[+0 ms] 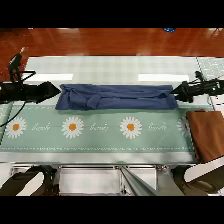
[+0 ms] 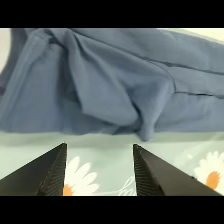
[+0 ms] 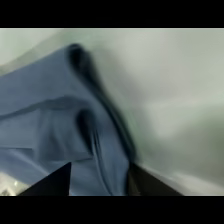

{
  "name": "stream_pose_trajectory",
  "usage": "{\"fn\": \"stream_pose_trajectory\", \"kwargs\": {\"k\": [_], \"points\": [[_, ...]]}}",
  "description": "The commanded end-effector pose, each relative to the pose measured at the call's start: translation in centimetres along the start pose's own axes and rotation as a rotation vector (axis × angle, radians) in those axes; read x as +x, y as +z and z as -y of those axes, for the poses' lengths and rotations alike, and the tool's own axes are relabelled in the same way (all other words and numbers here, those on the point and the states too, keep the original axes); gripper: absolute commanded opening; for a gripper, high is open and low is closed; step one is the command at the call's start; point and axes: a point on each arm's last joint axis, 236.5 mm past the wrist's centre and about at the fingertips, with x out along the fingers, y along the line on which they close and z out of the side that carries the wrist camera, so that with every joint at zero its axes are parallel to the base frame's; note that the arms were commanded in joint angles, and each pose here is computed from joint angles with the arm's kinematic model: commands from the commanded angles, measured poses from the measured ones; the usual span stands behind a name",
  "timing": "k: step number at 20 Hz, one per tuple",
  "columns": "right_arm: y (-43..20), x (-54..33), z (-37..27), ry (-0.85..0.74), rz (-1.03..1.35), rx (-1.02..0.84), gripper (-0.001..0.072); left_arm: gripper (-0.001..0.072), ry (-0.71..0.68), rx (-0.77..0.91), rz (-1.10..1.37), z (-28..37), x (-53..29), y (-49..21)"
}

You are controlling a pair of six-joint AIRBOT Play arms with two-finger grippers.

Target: Fold the shirts.

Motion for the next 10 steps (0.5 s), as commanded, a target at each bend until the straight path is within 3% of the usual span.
{"fn": "stream_pose_trajectory", "kwargs": {"k": [1, 2, 3, 4, 6, 7, 8, 10], "points": [[-0.6, 3.4, -3.1, 0.048, -0.043, -0.065, 0.0415, 0.0507, -0.018, 0.009, 0.001, 1.0, 0.5, -0.3], [-0.6, 4.1, -4.0, 0.049, -0.042, -0.082, 0.0397, 0.0507, -0.019, 0.011, -0.003, 1.1, 0.7, -0.3], [-0.8, 4.7, -4.5, 0.049, -0.049, -0.093, 0.0285, 0.0507, -0.018, 0.009, -0.006, 1.0, 0.9, -0.4], [-1.1, 5.0, -5.0, 0.050, -0.056, -0.105, 0.0066, 0.0507, -0.017, 0.008, -0.010, 0.9, 1.0, -0.4], [-1.1, 4.1, -5.9, 0.040, -0.040, -0.143, 0.0025, 0.0498, -0.016, 0.008, -0.015, 0.8, 1.2, -0.5], [-1.0, 2.8, -6.2, 0.020, -0.013, -0.166, 0.0025, 0.0338, -0.015, 0.008, -0.018, 0.8, 1.3, -0.5], [-0.8, 1.1, -6.4, -0.008, 0.018, -0.187, 0.0025, 0.0015, -0.015, 0.014, -0.020, 0.8, 1.3, -0.5], [-1.3, -2.4, -7.0, -0.069, 0.065, -0.237, 0.0024, 0.0022, -0.036, 0.041, -0.010, 1.6, 1.7, -0.3]]}}
